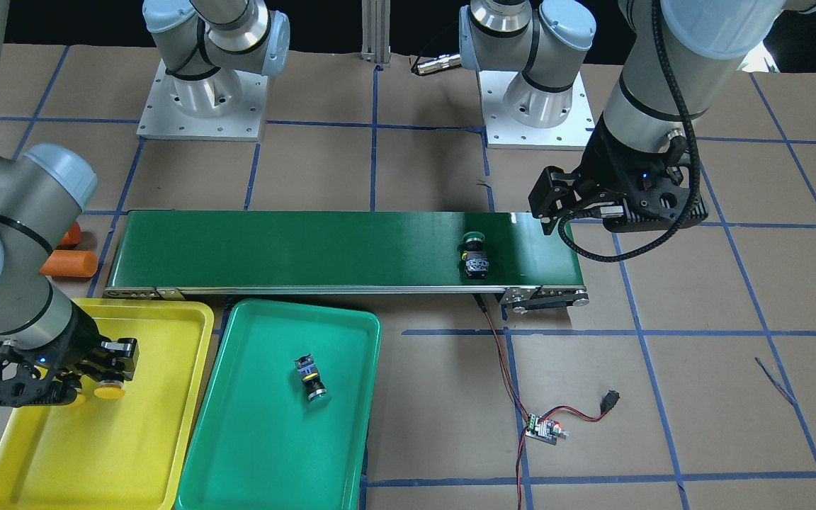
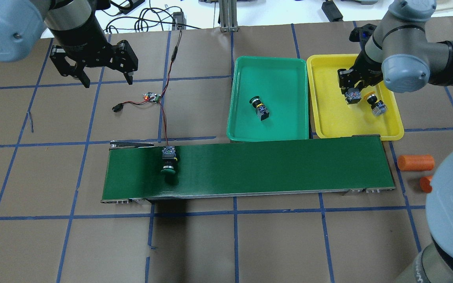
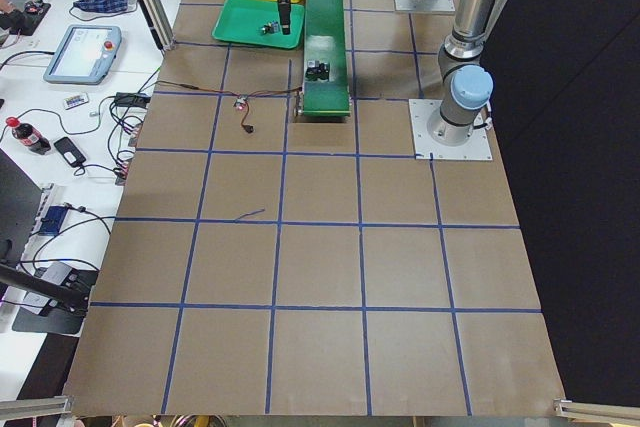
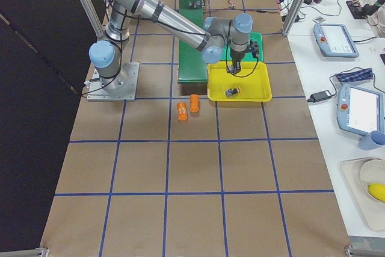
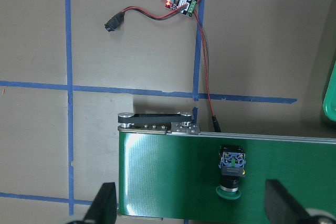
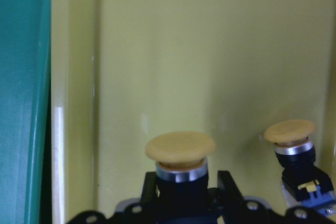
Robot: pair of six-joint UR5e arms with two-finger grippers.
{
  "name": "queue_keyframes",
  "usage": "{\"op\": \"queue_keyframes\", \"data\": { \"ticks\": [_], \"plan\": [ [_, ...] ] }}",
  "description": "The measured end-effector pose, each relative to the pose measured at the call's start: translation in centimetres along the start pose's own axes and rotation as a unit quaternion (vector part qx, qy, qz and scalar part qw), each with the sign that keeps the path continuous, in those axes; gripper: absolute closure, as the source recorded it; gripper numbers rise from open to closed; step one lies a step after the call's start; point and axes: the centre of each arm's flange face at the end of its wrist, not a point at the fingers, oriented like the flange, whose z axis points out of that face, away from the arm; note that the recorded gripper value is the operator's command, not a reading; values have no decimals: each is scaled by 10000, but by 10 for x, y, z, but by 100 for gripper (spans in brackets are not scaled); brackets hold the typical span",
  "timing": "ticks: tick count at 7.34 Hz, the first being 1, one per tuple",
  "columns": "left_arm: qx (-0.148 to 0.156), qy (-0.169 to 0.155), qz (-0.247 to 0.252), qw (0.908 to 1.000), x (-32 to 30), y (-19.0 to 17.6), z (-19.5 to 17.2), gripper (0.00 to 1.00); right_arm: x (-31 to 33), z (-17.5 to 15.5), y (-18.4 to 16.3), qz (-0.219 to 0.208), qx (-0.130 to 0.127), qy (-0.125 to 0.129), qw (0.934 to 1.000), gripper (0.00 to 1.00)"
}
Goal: Sort buttons by color to trays
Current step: 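Place the yellow button in the yellow tray and open the right gripper, then move the right gripper back over the conveyor toward the last green button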
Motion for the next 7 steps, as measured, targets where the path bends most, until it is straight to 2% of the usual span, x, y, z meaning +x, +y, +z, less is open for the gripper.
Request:
{"op": "queue_keyframes", "data": {
  "ticks": [2, 3, 5, 7],
  "plan": [
    [-13, -1, 5, 10000, 0, 1, 2, 0, 6, 4, 0, -5, -28, -26, 10000, 0],
    [-17, -1, 9, 10000, 0, 1, 3, 0, 4, -4, 1, -8, 11, -22, 10000, 0],
    [0, 0, 12, 10000, 1, 2, 5, 0, -17, -46, 19, -85, 60, -11, 9999, 0],
    [17, -1, 14, 10000, 1, 2, 4, 0, -71, -81, 58, -248, 101, -17, 9996, 0]
  ]
}}
